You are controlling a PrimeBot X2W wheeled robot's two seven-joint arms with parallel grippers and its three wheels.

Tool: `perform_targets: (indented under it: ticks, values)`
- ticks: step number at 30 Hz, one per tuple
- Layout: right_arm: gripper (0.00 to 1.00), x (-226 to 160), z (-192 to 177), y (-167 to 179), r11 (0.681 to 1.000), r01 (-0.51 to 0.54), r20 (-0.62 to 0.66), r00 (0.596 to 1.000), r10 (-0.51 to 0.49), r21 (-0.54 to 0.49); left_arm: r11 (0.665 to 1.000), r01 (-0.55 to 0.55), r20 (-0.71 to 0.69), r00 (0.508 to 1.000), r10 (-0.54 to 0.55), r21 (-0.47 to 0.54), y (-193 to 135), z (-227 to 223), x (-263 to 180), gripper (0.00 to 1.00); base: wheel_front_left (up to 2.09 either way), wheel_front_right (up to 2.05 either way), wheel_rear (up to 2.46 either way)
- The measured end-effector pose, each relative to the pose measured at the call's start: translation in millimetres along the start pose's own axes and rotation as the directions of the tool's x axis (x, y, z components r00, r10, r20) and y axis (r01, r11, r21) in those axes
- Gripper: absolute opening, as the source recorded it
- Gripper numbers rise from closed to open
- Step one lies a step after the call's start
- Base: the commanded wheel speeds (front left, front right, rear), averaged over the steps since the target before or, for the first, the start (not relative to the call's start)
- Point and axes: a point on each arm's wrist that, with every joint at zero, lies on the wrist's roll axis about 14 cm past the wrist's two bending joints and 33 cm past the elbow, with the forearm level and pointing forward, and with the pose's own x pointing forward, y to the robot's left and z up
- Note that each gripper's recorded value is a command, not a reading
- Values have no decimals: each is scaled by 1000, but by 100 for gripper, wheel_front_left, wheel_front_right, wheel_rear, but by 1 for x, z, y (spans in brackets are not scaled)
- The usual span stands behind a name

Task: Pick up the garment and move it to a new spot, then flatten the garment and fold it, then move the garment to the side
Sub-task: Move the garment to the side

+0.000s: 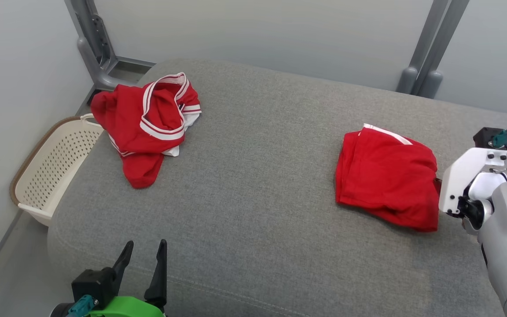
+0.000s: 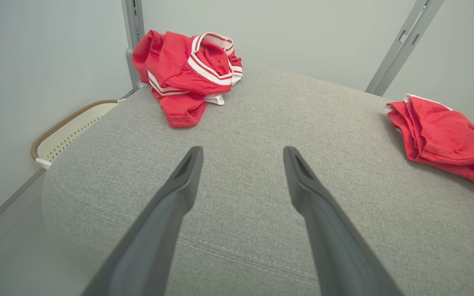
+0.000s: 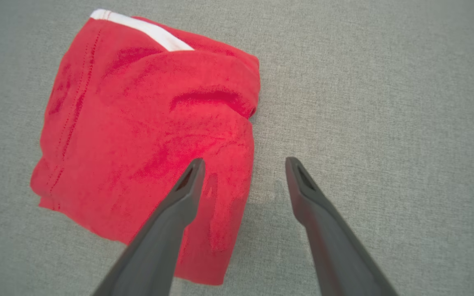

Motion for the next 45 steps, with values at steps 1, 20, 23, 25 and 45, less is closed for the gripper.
perform_targets:
  ticks: [1, 20, 23, 25, 45]
  values:
    - [100, 0, -4, -5, 1000, 11, -8, 1000, -11, 11, 1000, 1, -3, 1000, -1, 2, 0, 0, 1, 100, 0, 0, 0]
    - [100, 37, -31, 2, 983, 19, -57, 998, -9, 185, 999, -18, -42, 999, 19, 30, 6, -7, 11, 100, 0, 0, 0]
    - [100, 43, -37, 0, 980, 32, -86, 996, -15, 198, 999, -25, -47, 999, 26, 34, 8, -8, 12, 100, 0, 0, 0]
    - [100, 47, -43, -1, 979, 39, -109, 994, -17, 202, 999, -28, -45, 999, 30, 40, 9, -6, 14, 100, 0, 0, 0]
    - [0, 49, -49, -13, 978, 81, -115, 992, -59, 194, 998, 16, -48, 999, -13, 58, -3, -5, 28, 100, 0, 0, 0]
